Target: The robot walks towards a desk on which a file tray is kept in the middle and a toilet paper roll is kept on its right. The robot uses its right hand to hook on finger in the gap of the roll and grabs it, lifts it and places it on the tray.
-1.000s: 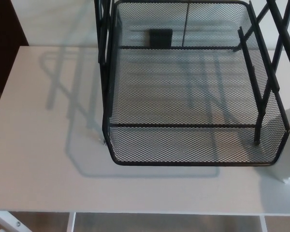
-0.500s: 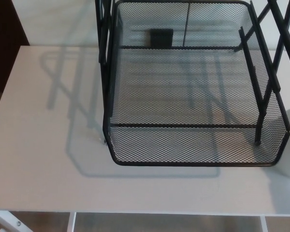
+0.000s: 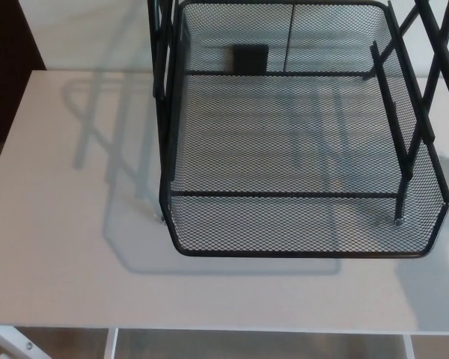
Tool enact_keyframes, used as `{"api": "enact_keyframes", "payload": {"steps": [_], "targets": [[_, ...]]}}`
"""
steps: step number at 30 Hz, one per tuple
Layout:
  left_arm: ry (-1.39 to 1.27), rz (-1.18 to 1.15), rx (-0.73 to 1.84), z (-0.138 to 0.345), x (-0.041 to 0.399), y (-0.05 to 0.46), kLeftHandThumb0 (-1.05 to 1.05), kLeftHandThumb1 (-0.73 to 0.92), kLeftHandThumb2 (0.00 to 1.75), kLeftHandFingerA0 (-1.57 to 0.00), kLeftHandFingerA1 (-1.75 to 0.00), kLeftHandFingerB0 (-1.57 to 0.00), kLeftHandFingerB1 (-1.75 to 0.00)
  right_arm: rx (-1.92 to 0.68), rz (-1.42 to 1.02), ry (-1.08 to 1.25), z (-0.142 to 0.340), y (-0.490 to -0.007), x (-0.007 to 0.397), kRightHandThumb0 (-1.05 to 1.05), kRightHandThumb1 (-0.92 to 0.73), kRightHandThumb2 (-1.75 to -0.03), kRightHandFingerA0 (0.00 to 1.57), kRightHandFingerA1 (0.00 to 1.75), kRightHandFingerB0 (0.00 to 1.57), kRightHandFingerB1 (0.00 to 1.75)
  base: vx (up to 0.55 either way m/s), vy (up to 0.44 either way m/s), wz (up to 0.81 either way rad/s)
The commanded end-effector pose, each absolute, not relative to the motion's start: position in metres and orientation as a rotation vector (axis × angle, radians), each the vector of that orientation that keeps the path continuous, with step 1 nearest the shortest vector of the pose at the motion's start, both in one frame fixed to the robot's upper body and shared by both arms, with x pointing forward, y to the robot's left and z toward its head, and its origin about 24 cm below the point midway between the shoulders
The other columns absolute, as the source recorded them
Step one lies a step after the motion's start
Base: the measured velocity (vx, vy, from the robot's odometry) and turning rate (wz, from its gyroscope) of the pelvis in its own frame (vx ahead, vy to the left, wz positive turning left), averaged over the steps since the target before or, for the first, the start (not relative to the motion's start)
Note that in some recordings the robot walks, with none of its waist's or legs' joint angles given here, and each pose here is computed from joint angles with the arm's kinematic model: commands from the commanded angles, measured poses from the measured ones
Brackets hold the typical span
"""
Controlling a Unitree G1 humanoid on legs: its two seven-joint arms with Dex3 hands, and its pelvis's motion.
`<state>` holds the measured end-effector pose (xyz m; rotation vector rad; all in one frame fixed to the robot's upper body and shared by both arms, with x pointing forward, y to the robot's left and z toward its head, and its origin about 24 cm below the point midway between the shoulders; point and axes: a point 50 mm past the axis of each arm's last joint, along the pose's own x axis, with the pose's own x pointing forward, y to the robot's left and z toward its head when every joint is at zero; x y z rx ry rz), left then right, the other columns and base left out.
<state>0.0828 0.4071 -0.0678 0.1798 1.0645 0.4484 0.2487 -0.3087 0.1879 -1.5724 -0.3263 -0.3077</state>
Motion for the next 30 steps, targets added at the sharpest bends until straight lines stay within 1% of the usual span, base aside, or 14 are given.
{"api": "enact_keyframes", "payload": {"steps": [1,3,4,5,10,14,18,19,21,23,24,27,29,30], "targets": [[1.068,0.468,0.246,-0.057,0.08,0.42,-0.71,0.92,0.69,-0.43,-0.56,-0.41,-0.43,-1.465,-0.361,-0.442,0.232,-0.31,0.243,-0.12,-0.58,-0.8,1.02,1.37,1.0,0.79,0.0,0.0,0.0],[1.072,0.469,0.252,-0.057,0.079,0.421,-0.71,0.92,0.7,-0.43,-0.58,-0.42,-0.44,-1.459,-0.369,-0.451,0.242,-0.309,0.242,-0.17,-0.59,-0.8,1.0,1.46,1.0,0.8,0.0,0.0,0.0],[1.069,0.49,0.239,-0.057,0.079,0.421,-0.71,0.92,0.67,-0.53,-0.64,-0.46,-0.45,-1.448,-0.388,-0.504,0.254,-0.305,0.242,-0.15,-0.53,-0.88,1.04,1.37,1.0,0.8,0.0,0.0,0.0],[1.073,0.49,0.244,-0.058,0.079,0.42,-0.71,0.92,0.68,-0.53,-0.64,-0.46,-0.45,-1.448,-0.391,-0.525,0.259,-0.302,0.242,-0.15,-0.54,-0.85,1.02,1.48,1.01,0.78,0.0,0.0,0.0],[1.07,0.49,0.238,-0.057,0.077,0.42,-0.71,0.92,0.67,-0.48,-0.6,-0.45,-0.44,-1.452,-0.399,-0.621,0.281,-0.292,0.244,-0.2,-0.54,-0.8,1.06,1.47,1.01,0.77,0.0,0.0,0.0],[1.062,0.498,0.203,-0.057,0.076,0.417,-0.7,0.92,0.67,-0.47,-0.64,-0.44,-0.47,-1.429,-0.338,-0.745,0.303,-0.27,0.253,-0.18,-0.54,-0.69,1.0,1.66,0.97,0.7,0.0,0.0,0.0],[1.065,0.492,0.218,-0.057,0.075,0.418,-0.7,0.92,0.67,-0.45,-0.59,-0.45,-0.46,-1.439,-0.205,-0.744,0.313,-0.248,0.265,-0.23,-0.58,-0.79,1.0,1.55,0.97,0.75,0.0,0.0,0.0],[1.062,0.514,0.19,-0.058,0.075,0.418,-0.7,0.9,0.66,-0.46,-0.61,-0.47,-0.46,-1.435,-0.176,-0.719,0.315,-0.242,0.268,-0.27,-0.59,-0.75,1.07,1.38,0.97,0.68,0.0,0.0,0.0],[1.068,0.495,0.206,-0.057,0.075,0.418,-0.7,0.92,0.68,-0.42,-0.57,-0.43,-0.44,-1.446,-0.108,-0.721,0.318,-0.231,0.273,-0.26,-0.55,-0.76,1.01,1.47,0.95,0.77,0.0,0.0,0.0],[1.067,0.485,0.218,-0.056,0.076,0.418,-0.75,0.77,0.82,-0.44,-0.62,-0.42,-0.5,-1.442,-0.039,-0.744,0.316,-0.218,0.28,-0.23,-0.52,-0.79,1.01,1.54,0.97,0.78,0.0,0.0,0.0],[1.067,0.477,0.224,-0.056,0.075,0.418,-0.7,0.92,0.67,-0.44,-0.58,-0.45,-0.45,-1.437,-0.001,-0.725,0.313,-0.213,0.285,-0.22,-0.5,-0.8,1.04,1.42,0.98,0.78,0.0,0.0,0.0],[1.062,0.49,0.201,-0.059,0.072,0.415,-0.69,0.91,0.67,-0.43,-0.59,-0.45,-0.46,-1.478,0.132,-0.665,0.302,-0.199,0.299,-0.22,-0.45,-1.01,1.11,1.13,0.93,0.86,0.0,0.0,0.0],[1.073,0.45,0.261,-0.059,0.072,0.415,-0.69,0.92,0.7,-0.42,-0.59,-0.42,-0.46,-1.495,0.217,-0.621,0.295,-0.194,0.305,-0.21,-0.48,-1.01,1.1,1.16,0.94,0.89,0.0,0.0,0.0],[1.074,0.466,0.25,-0.059,0.072,0.416,-0.7,0.92,0.67,-0.45,-0.61,-0.46,-0.46,-1.506,0.271,-0.602,0.292,-0.191,0.307,-0.18,-0.56,-0.86,1.04,1.17,0.96,0.78,0.0,0.0,0.0]]}}
